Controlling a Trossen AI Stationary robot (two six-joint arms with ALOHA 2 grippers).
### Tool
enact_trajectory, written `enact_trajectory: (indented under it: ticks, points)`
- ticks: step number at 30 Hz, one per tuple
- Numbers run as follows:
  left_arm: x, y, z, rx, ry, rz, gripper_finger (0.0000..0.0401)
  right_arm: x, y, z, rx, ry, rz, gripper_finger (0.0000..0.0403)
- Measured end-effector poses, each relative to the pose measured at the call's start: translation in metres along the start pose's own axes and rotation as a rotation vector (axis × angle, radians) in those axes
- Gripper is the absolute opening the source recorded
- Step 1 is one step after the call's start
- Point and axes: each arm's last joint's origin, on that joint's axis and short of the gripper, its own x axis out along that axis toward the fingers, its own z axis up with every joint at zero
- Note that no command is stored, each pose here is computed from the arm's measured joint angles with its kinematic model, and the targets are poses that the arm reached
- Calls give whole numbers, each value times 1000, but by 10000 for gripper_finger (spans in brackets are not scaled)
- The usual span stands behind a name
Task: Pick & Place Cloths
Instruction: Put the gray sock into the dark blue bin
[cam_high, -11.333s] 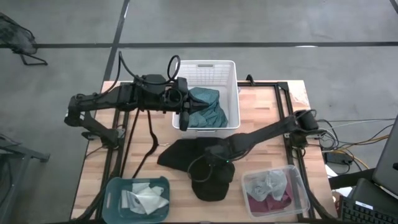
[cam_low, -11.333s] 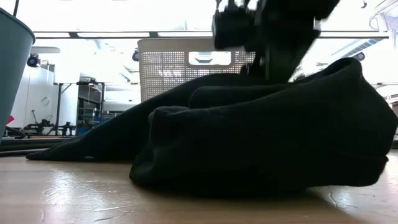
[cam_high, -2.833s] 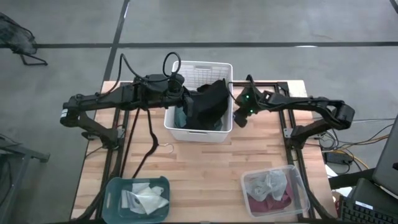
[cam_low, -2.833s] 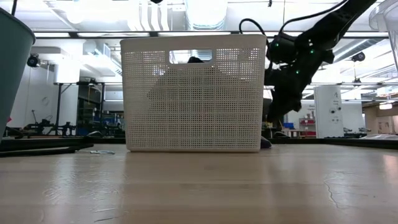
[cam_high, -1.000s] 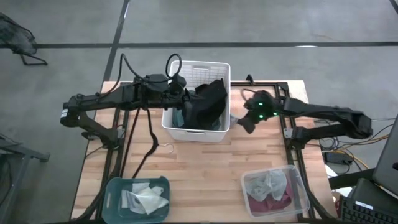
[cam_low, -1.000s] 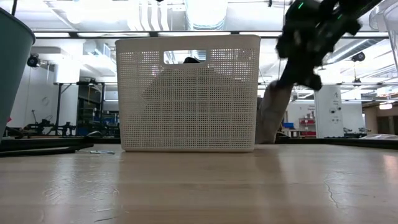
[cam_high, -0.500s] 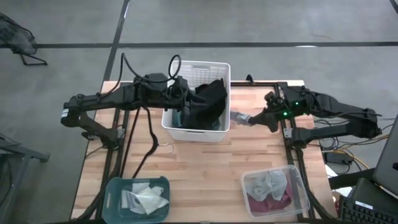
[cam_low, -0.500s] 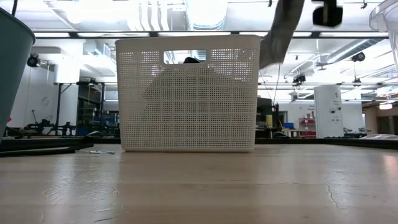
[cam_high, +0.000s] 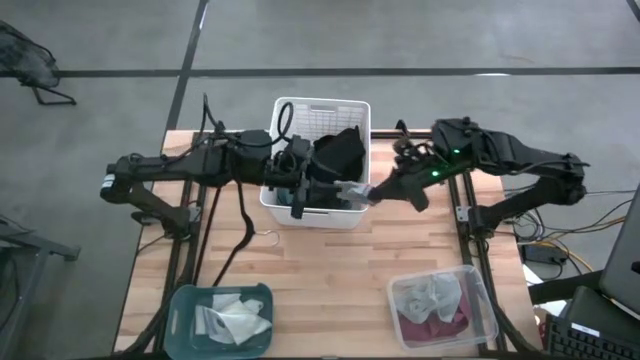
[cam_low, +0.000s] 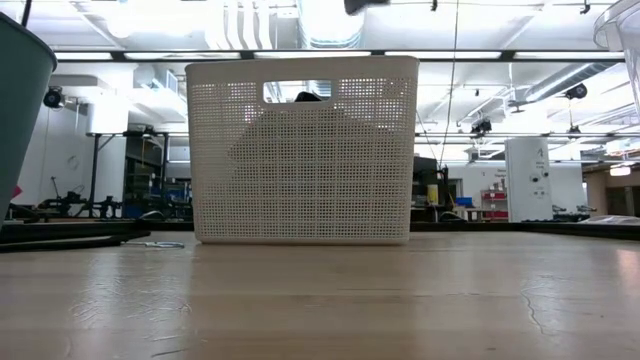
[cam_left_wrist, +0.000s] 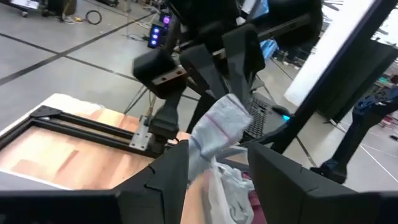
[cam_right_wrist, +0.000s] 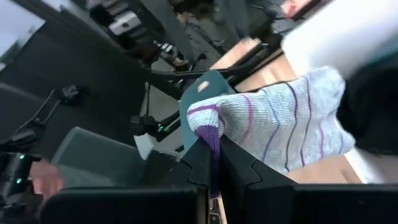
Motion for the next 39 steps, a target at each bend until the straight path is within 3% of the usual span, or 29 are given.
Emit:
enact_trajectory:
  ticks: [10,18,22,28,33,39]
  points:
    - [0,-11,-5,-17,23,-32,170,43,19,37,-117,3,36,11]
    - [1,-10,-10,-87,73,-20,165,66,37,53,-187,52,147,12]
    - [-1,-13,-11,-87,77,-29,131,72,38,56,-200,76,141,13]
    - [-3,-15,-8,-93,71,-60,21,78,34,55,-240,91,135,14]
    - [-5,-17,-11,-139,126,-120,15,80,35,56,-268,76,149,37]
    - [-13,-28,-28,-273,376,-261,9,73,39,56,-309,69,177,98]
